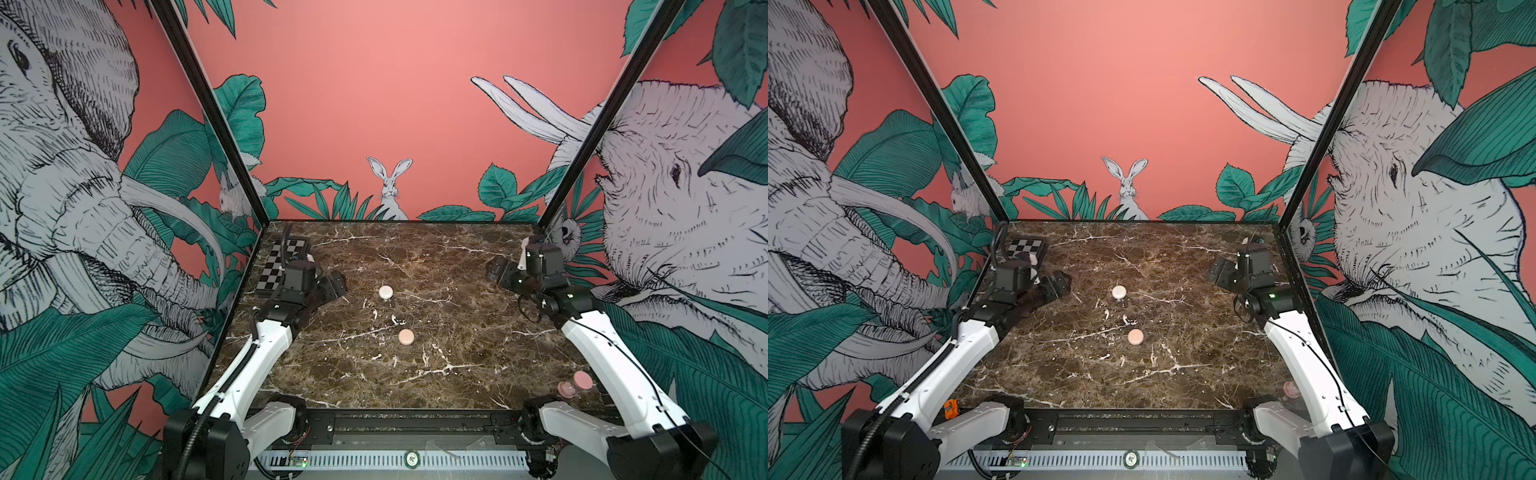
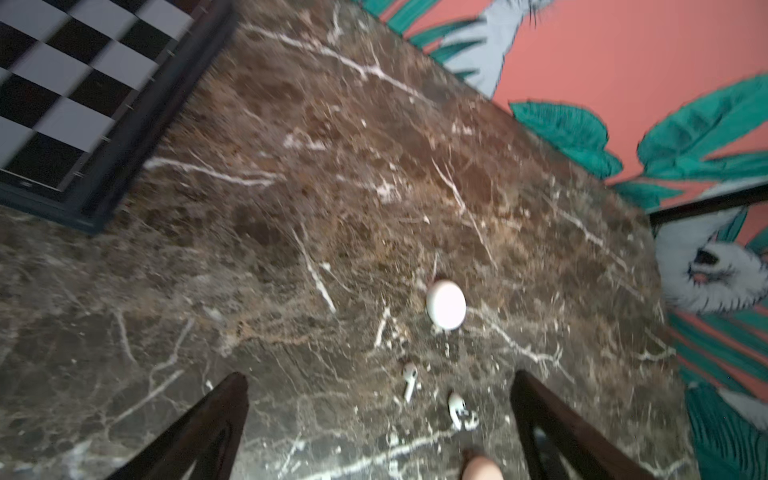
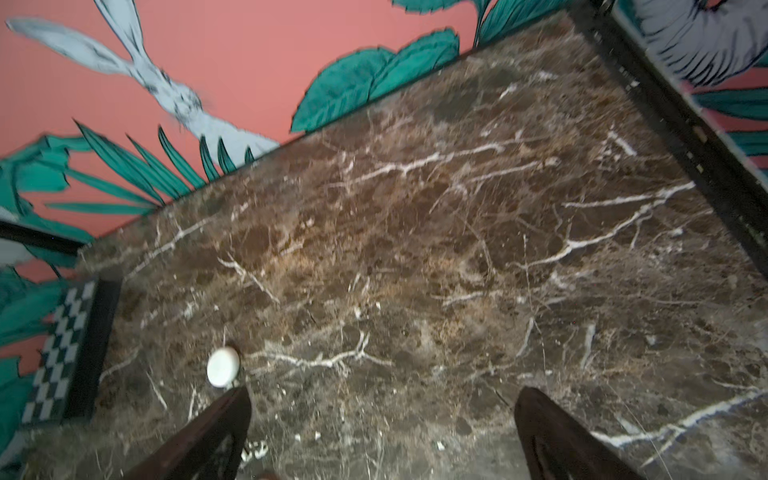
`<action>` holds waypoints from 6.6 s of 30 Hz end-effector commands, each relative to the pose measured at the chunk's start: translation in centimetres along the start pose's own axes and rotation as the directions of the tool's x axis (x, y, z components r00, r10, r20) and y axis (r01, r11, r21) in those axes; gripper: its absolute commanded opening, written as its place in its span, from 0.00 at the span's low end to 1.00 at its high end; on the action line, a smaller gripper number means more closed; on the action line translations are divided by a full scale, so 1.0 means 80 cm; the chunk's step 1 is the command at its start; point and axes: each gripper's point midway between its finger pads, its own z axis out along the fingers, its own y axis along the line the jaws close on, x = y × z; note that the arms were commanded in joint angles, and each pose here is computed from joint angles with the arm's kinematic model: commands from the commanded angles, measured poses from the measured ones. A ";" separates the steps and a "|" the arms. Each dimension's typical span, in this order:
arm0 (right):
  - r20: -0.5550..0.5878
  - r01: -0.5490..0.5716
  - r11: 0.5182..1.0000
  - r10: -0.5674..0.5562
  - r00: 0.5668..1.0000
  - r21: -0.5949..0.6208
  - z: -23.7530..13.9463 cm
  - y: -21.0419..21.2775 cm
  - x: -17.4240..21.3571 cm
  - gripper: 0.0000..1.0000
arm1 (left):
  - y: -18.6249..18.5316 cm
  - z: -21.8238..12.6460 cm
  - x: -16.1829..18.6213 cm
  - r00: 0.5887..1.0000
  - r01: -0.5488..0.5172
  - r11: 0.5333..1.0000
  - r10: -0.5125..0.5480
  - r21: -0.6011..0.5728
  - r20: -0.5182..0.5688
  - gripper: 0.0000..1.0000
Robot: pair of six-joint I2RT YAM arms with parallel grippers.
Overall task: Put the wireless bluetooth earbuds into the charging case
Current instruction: 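Raise both arms and swing the grippers over the table toward the cases, then lower the left gripper onto the pink case while the right gripper hovers, then lift the pink case with the left gripper while the right gripper reaches in, then close the right gripper on the pink case while the left gripper keeps holding it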
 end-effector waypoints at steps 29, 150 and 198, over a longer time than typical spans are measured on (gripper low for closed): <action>-0.271 0.130 0.990 -0.113 0.956 0.046 0.027 0.007 0.095 0.98 | -0.118 0.043 0.222 0.804 -0.213 0.972 0.118 -0.097 -0.582 0.99; -0.300 -0.021 0.630 -0.341 0.891 -0.777 -0.052 0.196 0.141 0.68 | -0.212 -0.042 0.179 0.277 -0.906 0.133 0.904 0.402 0.326 0.00; -0.402 0.055 0.664 -0.514 0.758 -0.745 -0.021 0.247 0.225 0.38 | -0.216 -0.029 0.192 0.237 -0.889 0.091 0.930 0.448 0.282 0.00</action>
